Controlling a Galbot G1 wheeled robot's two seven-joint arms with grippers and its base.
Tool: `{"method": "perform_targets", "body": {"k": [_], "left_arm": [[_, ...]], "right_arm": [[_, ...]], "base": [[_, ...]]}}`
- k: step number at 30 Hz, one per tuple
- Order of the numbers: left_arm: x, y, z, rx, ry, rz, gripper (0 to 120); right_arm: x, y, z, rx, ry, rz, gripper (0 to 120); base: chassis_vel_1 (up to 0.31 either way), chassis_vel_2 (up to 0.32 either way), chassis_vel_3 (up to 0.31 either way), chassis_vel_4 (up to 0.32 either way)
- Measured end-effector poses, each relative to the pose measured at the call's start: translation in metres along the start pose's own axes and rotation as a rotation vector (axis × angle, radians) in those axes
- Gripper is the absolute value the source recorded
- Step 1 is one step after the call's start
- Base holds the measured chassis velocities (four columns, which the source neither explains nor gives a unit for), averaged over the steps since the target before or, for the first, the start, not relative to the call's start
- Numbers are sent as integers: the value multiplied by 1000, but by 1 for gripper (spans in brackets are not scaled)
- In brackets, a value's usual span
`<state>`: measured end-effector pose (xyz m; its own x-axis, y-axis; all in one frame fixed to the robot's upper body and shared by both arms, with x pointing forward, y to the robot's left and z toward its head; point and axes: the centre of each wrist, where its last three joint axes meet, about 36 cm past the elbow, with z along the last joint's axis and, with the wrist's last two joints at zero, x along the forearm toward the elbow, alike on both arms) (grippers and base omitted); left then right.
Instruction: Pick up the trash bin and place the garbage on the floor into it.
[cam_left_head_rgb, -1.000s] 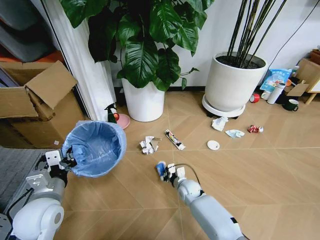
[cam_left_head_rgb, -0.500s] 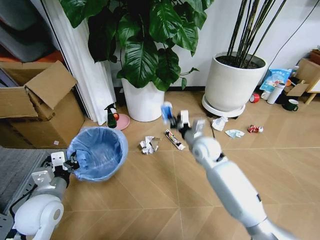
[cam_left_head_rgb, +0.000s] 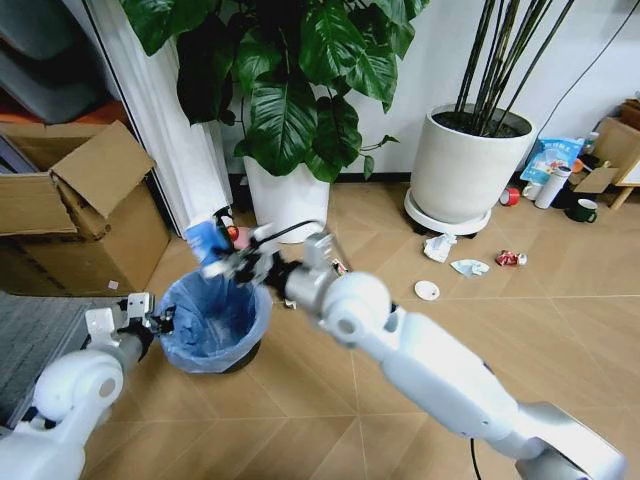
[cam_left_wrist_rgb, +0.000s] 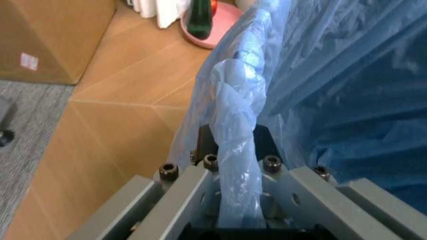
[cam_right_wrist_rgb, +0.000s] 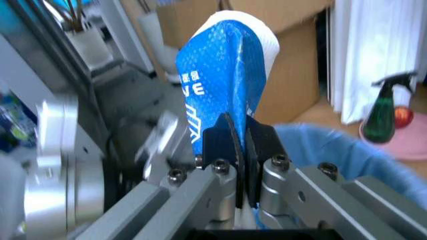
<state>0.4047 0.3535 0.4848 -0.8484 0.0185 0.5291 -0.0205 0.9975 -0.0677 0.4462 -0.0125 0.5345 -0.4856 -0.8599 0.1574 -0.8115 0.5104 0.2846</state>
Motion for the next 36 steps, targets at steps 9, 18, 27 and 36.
{"method": "perform_targets", "body": {"k": [9,18,27,36], "left_arm": [[-9,0,-6,12,-1,2,0],[-10,-1,-3,17,0,0,0],[-7,3,3,30,-47,-42,0],[5,0,16,0,-175,-119,0]], "right_arm": [[-13,0,20,17,97,92,21],[-12,-4,20,14,92,113,53],[-2,-21,-9,32,-20,246,87],[48,-92,-1,87,-100,539,100]], "base": [[0,0,0,0],[0,0,0,0],[0,0,0,0],[0,0,0,0]]}}
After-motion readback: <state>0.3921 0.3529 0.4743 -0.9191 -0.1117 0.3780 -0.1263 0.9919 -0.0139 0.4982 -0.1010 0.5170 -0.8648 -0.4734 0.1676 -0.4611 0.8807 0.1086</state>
